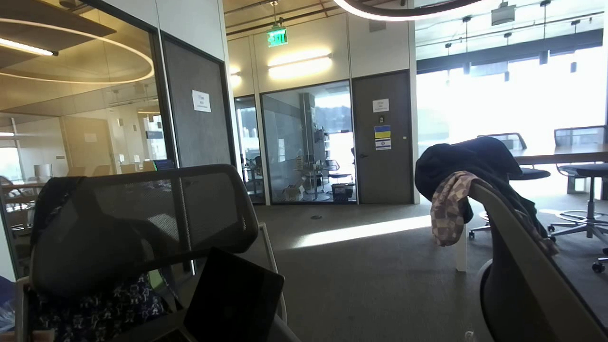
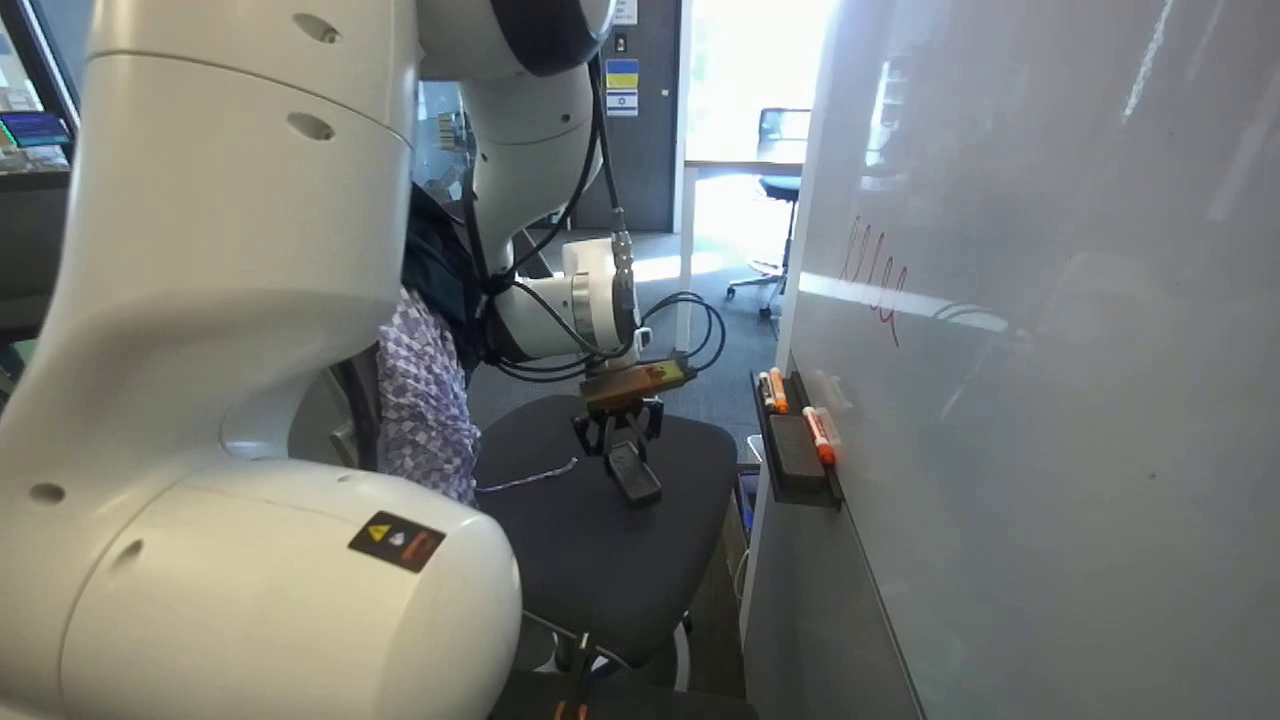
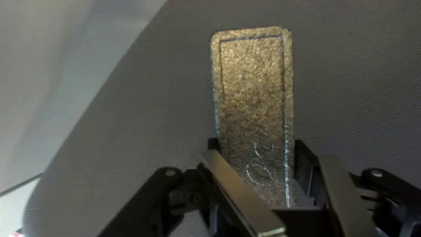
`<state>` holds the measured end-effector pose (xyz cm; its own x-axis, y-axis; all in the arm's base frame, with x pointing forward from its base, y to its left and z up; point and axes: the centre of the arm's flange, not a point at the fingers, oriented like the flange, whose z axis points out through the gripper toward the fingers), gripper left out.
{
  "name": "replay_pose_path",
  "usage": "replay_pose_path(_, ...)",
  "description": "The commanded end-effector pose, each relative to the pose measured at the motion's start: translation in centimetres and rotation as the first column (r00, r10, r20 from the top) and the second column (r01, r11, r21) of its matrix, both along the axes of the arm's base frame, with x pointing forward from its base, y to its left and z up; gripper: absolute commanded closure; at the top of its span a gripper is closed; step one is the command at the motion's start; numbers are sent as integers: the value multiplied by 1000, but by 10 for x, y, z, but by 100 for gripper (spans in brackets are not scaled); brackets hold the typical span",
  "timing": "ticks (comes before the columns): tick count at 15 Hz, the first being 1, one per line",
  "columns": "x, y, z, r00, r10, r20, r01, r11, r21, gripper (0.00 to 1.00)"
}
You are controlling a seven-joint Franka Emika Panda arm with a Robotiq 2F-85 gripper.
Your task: Put the clothes on the seat on the backrest of the chair and put the duster on the holder of the whiteboard
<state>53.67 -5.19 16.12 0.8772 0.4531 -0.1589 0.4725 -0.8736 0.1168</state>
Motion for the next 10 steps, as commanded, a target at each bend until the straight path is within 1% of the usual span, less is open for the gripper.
replay_pose_path(1, -10, -14, 54, 995, -81, 59, 87, 990, -115, 69)
replay_pose_path(3, -7, -24, 75, 987, -118, 109, 137, 973, -187, 69)
replay_pose_path(6, -5, -34, 104, 969, -172, 176, 218, 932, -289, 69)
replay_pose_path(8, -5, -38, 121, 956, -199, 213, 264, 903, -338, 69)
replay_pose_path(10, -7, -44, 135, 944, -233, 233, 308, 875, -373, 69)
